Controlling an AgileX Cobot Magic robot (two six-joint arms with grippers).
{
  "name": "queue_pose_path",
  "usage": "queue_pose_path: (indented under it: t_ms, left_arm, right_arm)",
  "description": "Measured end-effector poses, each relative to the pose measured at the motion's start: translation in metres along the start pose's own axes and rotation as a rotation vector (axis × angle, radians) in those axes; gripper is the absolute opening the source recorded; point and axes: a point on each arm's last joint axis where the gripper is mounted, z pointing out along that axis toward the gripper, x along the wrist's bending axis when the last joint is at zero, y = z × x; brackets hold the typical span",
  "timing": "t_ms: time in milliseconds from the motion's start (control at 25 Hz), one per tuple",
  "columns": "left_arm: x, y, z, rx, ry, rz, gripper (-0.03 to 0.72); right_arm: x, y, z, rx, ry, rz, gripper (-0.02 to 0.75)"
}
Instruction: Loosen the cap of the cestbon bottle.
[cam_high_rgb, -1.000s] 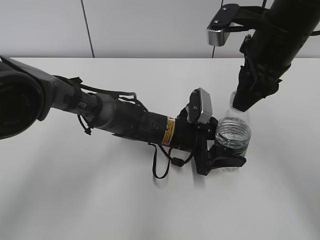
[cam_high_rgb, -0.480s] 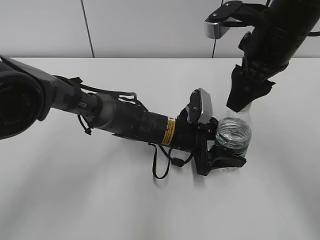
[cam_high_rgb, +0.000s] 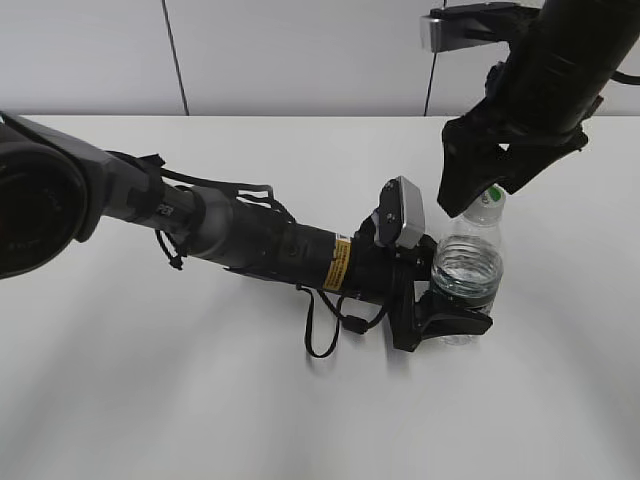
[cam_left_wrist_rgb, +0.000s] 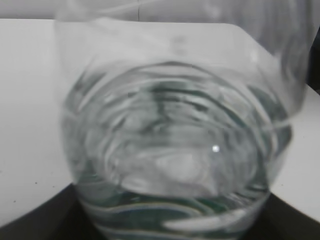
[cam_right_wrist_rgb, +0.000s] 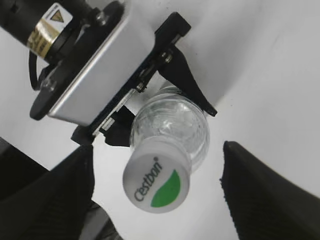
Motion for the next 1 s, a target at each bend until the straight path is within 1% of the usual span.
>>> queue_pose_path:
  t_ms: [280, 400, 680, 1000]
  left_arm:
    - [0.000, 0.000, 0.000, 0.000, -0.001, 0.000, 0.499]
    - [0.000, 0.000, 0.000, 0.000, -0.001, 0.000, 0.499]
    - [0.000, 0.000, 0.000, 0.001, -0.002, 0.001, 0.499]
    - [0.000, 0.000, 0.000, 0.001, -0.002, 0.001, 0.499]
  right_arm:
    - [0.004, -0.004, -0.012, -0.016, 0.002, 0.348, 0.597]
    - [0.005, -0.005, -0.016, -0.024, 0.002, 0.436, 0.597]
    - [0.004, -0.004, -0.015, -0.022, 0.002, 0.458, 0.597]
    - [0.001, -0.002, -0.004, 0.007, 0.001, 0.455, 0.596]
